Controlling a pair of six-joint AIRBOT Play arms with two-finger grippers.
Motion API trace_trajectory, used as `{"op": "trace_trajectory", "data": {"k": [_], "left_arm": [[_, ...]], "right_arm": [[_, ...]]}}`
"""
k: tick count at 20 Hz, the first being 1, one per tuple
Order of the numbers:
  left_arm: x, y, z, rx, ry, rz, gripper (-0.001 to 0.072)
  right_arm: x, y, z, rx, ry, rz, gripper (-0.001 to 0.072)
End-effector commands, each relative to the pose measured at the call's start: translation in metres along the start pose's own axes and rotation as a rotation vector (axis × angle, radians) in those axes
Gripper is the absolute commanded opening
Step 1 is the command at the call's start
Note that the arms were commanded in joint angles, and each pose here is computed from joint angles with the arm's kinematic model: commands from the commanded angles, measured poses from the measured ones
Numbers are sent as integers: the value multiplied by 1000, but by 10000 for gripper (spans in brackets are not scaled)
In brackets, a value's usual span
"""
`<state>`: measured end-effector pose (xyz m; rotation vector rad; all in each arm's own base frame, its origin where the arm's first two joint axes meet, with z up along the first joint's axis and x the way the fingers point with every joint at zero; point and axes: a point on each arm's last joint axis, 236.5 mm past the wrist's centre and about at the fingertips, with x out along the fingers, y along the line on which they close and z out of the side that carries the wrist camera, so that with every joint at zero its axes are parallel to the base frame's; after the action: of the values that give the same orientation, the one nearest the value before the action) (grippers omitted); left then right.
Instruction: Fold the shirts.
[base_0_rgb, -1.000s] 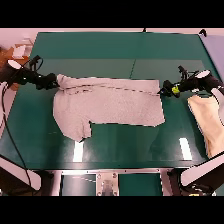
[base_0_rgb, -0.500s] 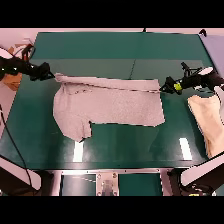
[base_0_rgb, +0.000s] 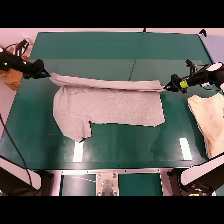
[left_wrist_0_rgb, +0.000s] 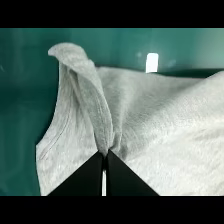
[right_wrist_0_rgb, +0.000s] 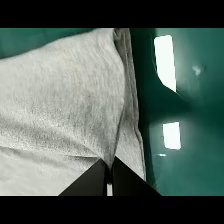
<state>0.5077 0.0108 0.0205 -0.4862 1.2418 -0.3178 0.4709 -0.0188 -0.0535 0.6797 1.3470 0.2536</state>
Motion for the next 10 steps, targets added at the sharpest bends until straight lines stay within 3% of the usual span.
{"op": "trace_trajectory", "data": {"k": [1, 8, 9, 10], "left_arm": [[21, 12, -25, -28, 79, 22, 22], [61, 38, -48, -83, 93, 35, 24], [60, 36, -50, -81, 102, 32, 52], [57, 33, -54, -77, 127, 24, 407]], "right_arm": [[13, -9, -15, 9, 42, -25, 11], [34, -16, -35, 35, 87, -36, 14], [34, -15, -35, 33, 91, -35, 124], [32, -12, -36, 27, 100, -32, 361]]}}
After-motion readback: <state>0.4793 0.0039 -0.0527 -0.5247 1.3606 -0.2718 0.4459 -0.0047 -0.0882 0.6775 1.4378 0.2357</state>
